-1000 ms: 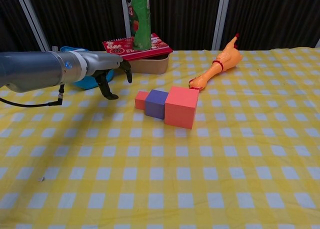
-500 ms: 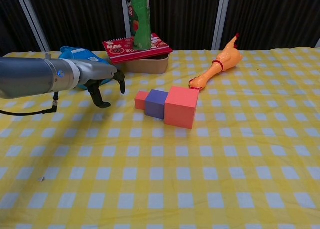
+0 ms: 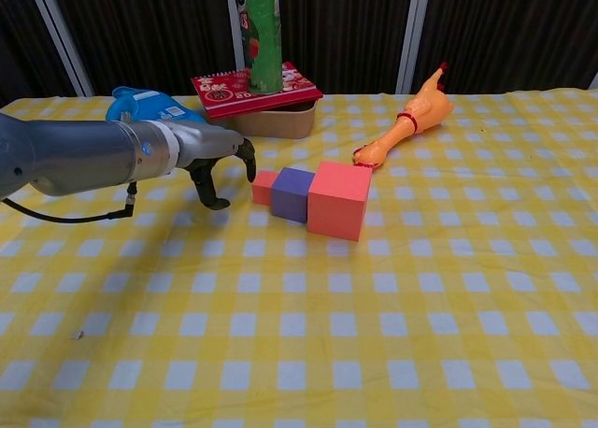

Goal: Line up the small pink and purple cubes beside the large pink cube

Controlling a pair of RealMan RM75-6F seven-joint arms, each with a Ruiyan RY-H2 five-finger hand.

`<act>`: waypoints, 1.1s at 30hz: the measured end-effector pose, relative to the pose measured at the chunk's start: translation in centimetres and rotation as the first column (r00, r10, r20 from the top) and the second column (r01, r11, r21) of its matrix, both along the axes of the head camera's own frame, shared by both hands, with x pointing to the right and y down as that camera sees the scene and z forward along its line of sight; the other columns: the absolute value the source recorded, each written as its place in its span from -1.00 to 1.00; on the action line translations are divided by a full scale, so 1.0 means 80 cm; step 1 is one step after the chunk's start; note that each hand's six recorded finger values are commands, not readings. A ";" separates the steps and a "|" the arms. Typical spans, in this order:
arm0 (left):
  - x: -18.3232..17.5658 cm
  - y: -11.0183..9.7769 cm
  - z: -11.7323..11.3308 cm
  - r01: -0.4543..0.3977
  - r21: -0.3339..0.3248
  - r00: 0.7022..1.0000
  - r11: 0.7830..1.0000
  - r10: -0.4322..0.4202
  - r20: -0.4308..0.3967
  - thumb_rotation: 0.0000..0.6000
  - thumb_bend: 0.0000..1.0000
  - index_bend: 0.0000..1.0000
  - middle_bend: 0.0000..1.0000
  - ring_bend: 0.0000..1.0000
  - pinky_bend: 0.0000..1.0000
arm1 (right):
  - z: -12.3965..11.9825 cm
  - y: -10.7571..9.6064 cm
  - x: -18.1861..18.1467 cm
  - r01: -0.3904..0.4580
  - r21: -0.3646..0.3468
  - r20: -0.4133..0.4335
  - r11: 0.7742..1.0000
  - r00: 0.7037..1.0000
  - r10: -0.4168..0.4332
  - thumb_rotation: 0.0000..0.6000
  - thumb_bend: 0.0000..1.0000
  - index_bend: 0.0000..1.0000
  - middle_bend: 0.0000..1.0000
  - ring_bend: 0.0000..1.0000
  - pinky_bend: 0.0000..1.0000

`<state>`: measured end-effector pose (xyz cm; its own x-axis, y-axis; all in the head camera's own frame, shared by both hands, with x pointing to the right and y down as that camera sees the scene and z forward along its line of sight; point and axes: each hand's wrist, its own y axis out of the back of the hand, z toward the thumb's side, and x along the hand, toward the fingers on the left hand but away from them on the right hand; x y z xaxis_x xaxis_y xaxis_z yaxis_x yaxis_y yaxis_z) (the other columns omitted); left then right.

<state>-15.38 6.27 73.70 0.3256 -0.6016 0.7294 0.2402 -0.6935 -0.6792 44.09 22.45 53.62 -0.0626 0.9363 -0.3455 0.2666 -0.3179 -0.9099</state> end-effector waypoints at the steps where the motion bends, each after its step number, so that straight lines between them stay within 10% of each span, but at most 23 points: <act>1: 0.002 0.001 0.001 -0.002 -0.002 1.000 1.000 0.002 -0.002 1.00 -0.16 -0.52 -1.00 -1.00 -0.90 | 0.000 0.000 0.000 0.000 0.000 0.000 1.000 1.000 0.000 1.00 -0.27 -1.00 -1.00 -1.00 -0.93; 33: 0.008 -0.012 -0.019 0.063 -0.013 0.993 0.998 -0.064 -0.098 1.00 -0.16 -0.54 -1.00 -1.00 -0.90 | -0.001 0.001 -0.001 0.003 0.003 0.002 1.000 1.000 -0.003 1.00 -0.27 -1.00 -1.00 -1.00 -0.93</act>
<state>-14.76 5.32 72.15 0.3573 -0.6161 0.7020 0.1281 -0.7122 -0.6902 43.97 22.49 53.55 -0.0592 0.9375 -0.3429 0.2673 -0.3161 -0.9103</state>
